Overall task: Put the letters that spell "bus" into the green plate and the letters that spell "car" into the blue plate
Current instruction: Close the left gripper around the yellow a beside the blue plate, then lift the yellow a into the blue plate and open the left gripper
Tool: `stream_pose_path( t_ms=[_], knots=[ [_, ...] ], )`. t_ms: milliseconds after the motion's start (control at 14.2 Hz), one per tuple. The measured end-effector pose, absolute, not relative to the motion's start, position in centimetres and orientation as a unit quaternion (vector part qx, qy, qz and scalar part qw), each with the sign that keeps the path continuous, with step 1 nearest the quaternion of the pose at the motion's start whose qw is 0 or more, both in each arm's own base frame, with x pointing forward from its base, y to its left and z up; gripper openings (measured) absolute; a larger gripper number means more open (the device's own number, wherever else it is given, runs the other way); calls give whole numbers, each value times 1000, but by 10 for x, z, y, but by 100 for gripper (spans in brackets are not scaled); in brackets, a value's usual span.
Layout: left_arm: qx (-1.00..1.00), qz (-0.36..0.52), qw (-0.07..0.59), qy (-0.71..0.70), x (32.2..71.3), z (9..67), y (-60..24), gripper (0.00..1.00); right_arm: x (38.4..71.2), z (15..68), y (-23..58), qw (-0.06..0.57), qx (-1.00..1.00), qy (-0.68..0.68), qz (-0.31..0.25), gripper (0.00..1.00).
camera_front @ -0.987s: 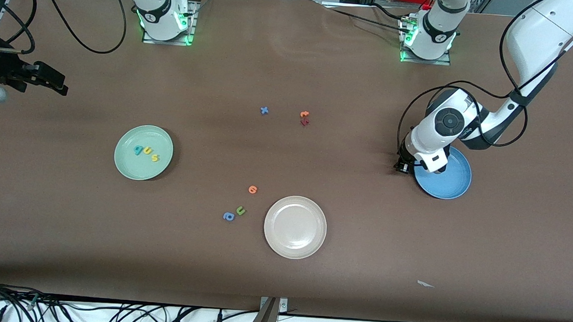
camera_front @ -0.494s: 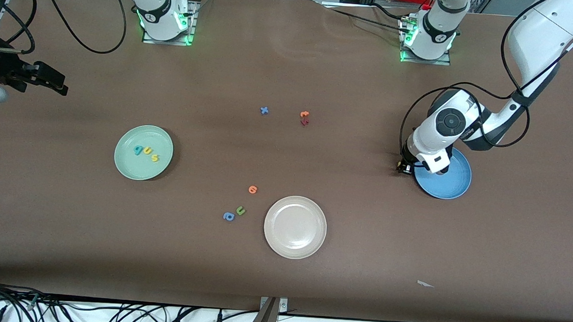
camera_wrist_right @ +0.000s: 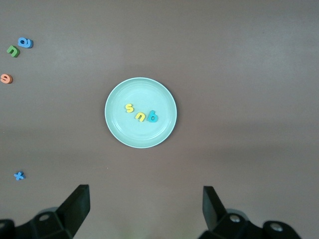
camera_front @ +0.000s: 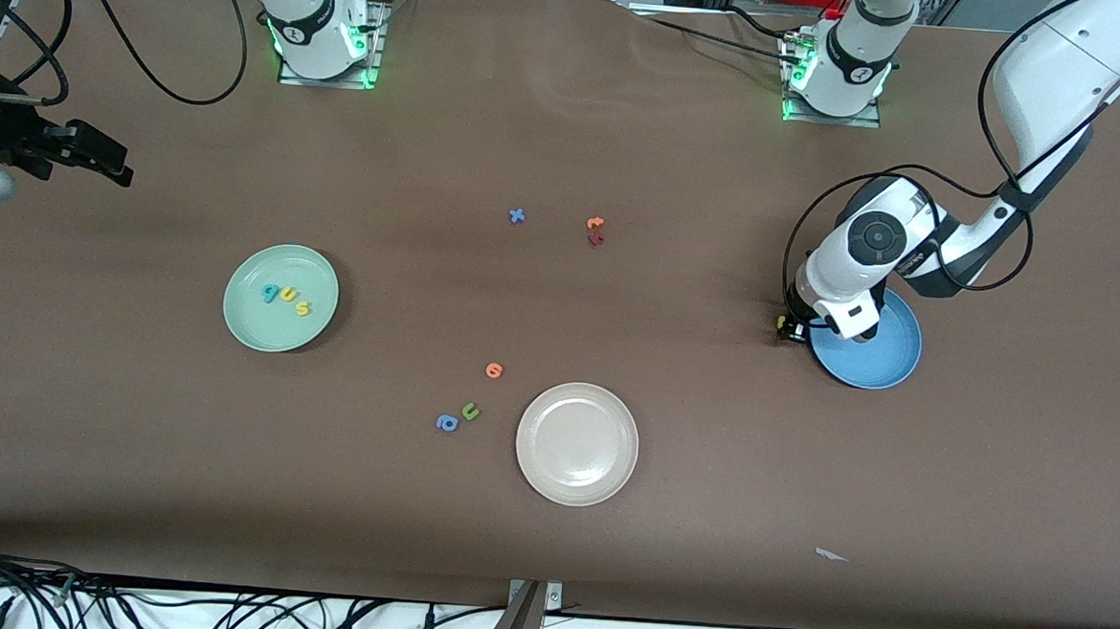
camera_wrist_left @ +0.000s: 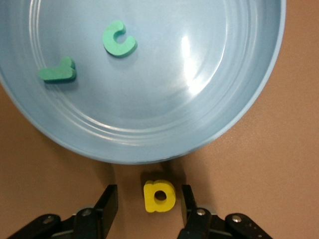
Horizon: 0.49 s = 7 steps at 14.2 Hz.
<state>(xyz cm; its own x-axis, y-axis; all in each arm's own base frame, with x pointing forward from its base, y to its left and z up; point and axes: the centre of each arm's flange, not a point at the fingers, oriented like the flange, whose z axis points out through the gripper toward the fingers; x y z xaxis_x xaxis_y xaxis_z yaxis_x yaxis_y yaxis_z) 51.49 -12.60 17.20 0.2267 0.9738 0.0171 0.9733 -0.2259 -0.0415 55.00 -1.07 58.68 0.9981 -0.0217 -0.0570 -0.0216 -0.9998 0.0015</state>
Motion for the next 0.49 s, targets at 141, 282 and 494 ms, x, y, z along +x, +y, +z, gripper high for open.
stream_pose_path(
  t_ms=[141, 282, 494],
  knots=[
    [-782, 7, 21, -623, 515, 169, -127, 59, 550, 587, -11, 0, 1000, -11, -29, 100],
    [-781, 6, 20, -624, 516, 169, -127, 56, 550, 587, -11, 0, 1000, -11, -28, 100],
    [-781, 4, 16, -624, 519, 172, -127, 37, 550, 587, -11, 0, 1000, -11, -29, 100]
  ],
)
